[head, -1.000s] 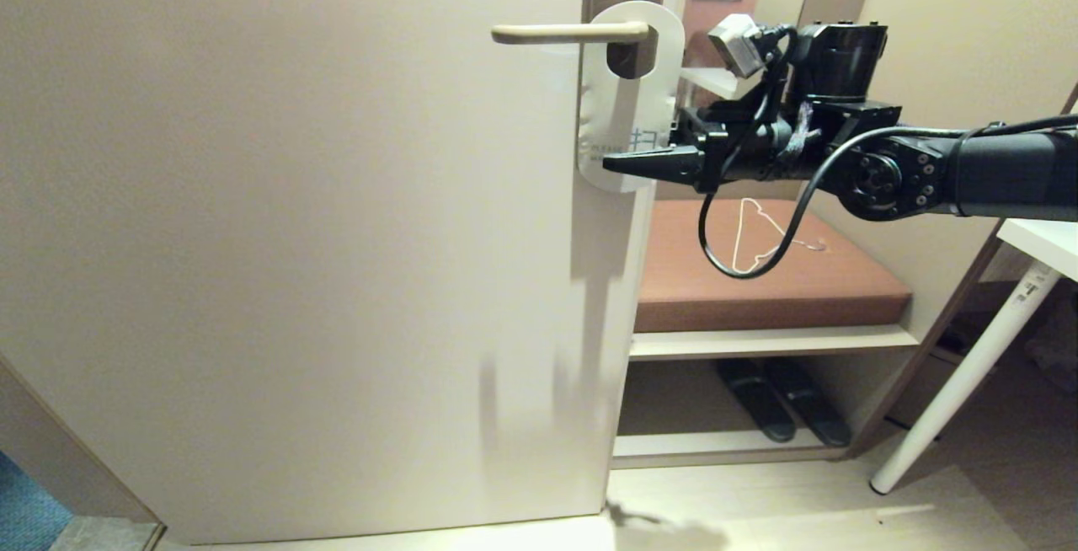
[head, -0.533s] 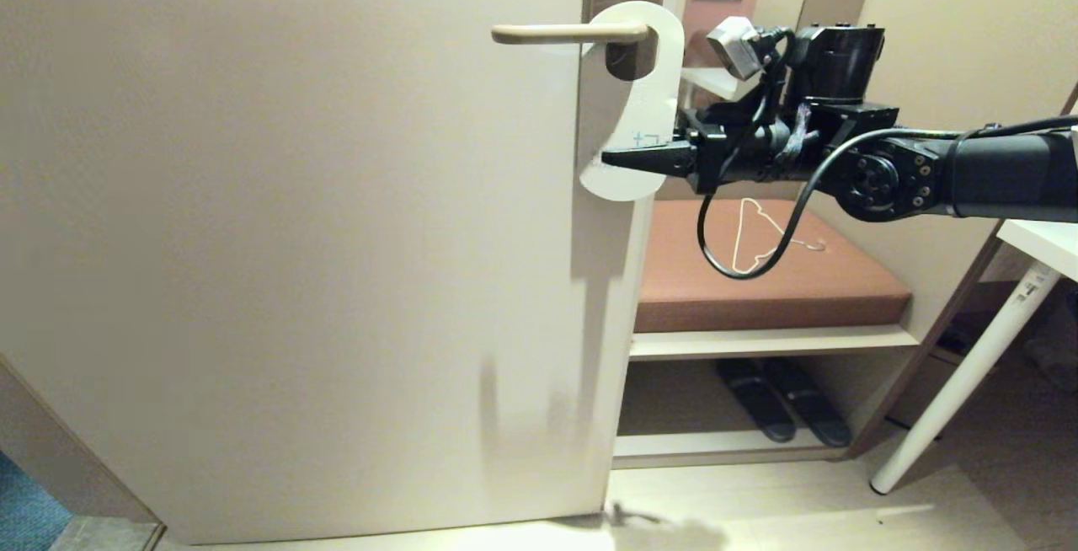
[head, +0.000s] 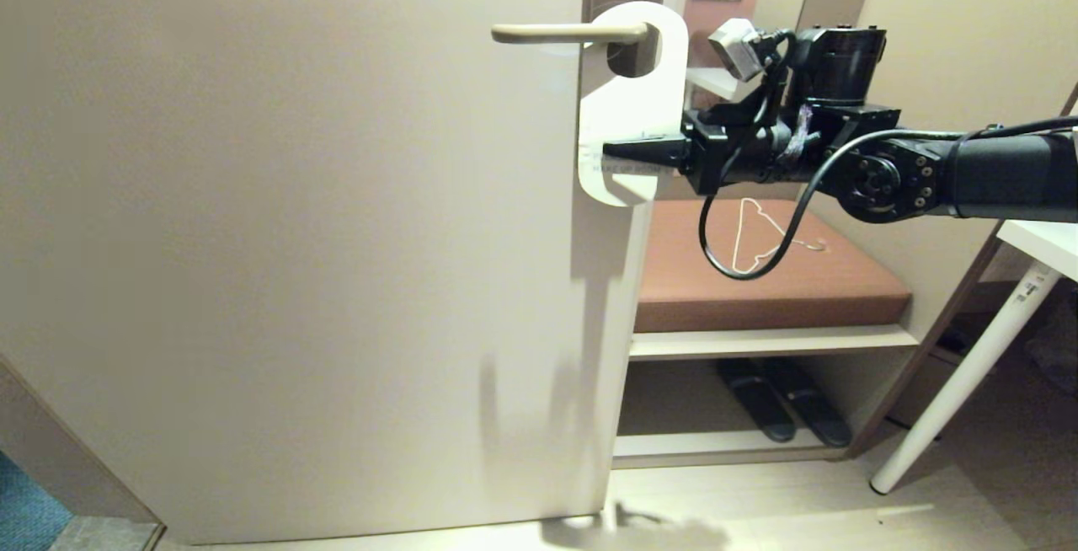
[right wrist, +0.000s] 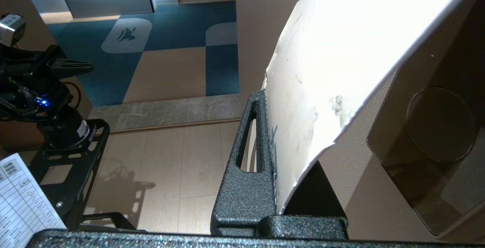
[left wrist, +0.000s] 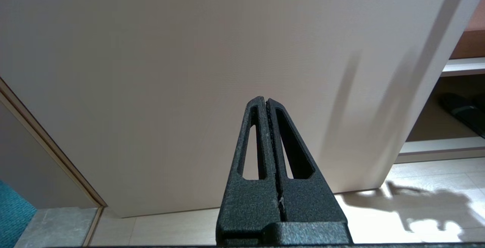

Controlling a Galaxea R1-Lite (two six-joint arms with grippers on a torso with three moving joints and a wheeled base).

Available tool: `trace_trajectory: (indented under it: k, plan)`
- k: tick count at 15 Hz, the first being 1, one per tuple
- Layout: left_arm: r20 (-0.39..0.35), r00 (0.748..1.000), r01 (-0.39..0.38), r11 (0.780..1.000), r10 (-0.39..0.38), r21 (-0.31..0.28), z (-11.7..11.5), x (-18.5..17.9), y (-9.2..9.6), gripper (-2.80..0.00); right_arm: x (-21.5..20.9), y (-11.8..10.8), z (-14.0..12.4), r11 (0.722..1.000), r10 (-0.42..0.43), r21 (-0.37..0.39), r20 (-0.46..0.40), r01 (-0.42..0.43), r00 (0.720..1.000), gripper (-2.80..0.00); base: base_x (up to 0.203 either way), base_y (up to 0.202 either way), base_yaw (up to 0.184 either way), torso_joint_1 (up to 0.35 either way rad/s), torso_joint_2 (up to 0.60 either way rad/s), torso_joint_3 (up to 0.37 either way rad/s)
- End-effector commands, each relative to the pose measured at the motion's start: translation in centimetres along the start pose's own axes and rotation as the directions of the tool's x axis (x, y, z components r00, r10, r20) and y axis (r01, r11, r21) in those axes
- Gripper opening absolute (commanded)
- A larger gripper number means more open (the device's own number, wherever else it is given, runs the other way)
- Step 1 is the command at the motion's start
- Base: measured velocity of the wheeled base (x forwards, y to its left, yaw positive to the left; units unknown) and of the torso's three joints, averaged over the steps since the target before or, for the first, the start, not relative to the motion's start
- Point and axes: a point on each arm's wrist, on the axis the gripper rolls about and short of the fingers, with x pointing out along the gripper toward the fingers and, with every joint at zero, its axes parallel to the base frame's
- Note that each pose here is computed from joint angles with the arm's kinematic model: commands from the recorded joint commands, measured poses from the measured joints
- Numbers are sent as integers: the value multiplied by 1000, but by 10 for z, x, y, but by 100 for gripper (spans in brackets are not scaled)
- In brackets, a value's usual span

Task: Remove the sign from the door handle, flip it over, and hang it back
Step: Take down the sign

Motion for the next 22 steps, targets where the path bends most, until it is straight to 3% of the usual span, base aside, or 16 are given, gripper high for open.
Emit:
trace_trajectory:
  k: [1, 8, 12, 15, 22]
  plan:
    - [-2, 1000, -1, 1000, 1, 0, 0, 0, 0, -280, 0, 0, 0, 1000, 1, -4, 1, -1, 1000, -280, 0, 0, 0, 0, 0, 0]
    - [-2, 1000, -1, 1000, 1, 0, 0, 0, 0, -280, 3, 3, -2, 994, -100, -40, -8, 100, 995, -280, 0, 0, 0, 0, 0, 0]
    - [-2, 1000, -1, 1000, 1, 0, 0, 0, 0, -280, 15, 11, 4, 977, -205, -54, -2, 205, 979, -280, 0, 0, 0, 0, 0, 0]
    - [-2, 1000, -1, 1000, 1, 0, 0, 0, 0, -280, 26, 18, 7, 957, -284, -62, 3, 284, 959, -280, 0, 0, 0, 0, 0, 0]
    - [-2, 1000, -1, 1000, 1, 0, 0, 0, 0, -280, 59, 36, 7, 879, -467, -86, 47, 469, 883, -280, 0, 0, 0, 0, 0, 0]
